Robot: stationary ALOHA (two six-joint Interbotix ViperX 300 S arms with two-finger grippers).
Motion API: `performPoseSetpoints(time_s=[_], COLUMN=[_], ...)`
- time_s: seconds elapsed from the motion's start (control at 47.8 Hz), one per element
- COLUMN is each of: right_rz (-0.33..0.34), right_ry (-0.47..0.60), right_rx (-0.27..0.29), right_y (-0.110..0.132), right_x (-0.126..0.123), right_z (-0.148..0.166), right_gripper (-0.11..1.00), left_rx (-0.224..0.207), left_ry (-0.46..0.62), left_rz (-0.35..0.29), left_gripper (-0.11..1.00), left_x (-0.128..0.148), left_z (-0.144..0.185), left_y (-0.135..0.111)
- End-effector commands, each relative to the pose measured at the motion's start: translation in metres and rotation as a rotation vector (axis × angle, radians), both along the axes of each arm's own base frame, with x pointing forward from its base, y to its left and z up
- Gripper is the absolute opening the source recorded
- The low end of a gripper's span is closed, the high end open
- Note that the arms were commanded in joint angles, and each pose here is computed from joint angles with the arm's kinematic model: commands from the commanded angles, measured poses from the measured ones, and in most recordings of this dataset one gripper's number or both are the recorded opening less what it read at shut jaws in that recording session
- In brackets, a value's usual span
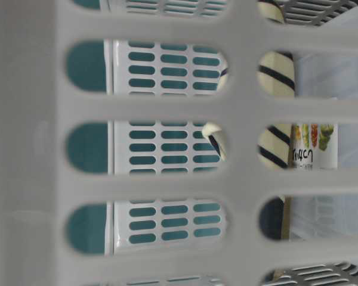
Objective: Pick up the blue cloth from the shopping basket with the left arm.
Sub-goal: 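Lift the blue cloth upward out of the basket with the left gripper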
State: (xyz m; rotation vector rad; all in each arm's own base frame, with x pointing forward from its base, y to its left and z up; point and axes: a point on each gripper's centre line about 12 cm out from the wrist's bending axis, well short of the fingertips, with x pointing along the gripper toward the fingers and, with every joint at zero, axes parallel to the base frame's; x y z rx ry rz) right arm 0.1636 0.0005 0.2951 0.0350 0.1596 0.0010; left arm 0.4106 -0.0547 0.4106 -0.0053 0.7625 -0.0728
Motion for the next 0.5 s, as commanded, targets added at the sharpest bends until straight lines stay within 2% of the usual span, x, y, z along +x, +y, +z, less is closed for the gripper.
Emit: performPoseSetpoints(time_s=[0.0,0.293,0.481], right_rz=[0.000,-0.008,-0.012], right_ry=[-0.018,-0.040,-0.089], right_rx=[0.002,0.000,-0.006], right_y=[0.000,-0.001,-0.002], right_x=[0.001,0.001,0.001], right_z=[0.006,0.008,0.014], right_gripper=[0.75,0.75,0.75], left_rx=[-0.004,-0.008,-0.013], left_ry=[-0.058,-0.053,-0.068], left_rz=[-0.002,0.001,-0.026], left_gripper=[0.09,0.09,0.10], left_x=[-0.009,-0.013,-0.033], left_z=[0.022,0.020,0.023], left_y=[0.001,0.001,-0.007])
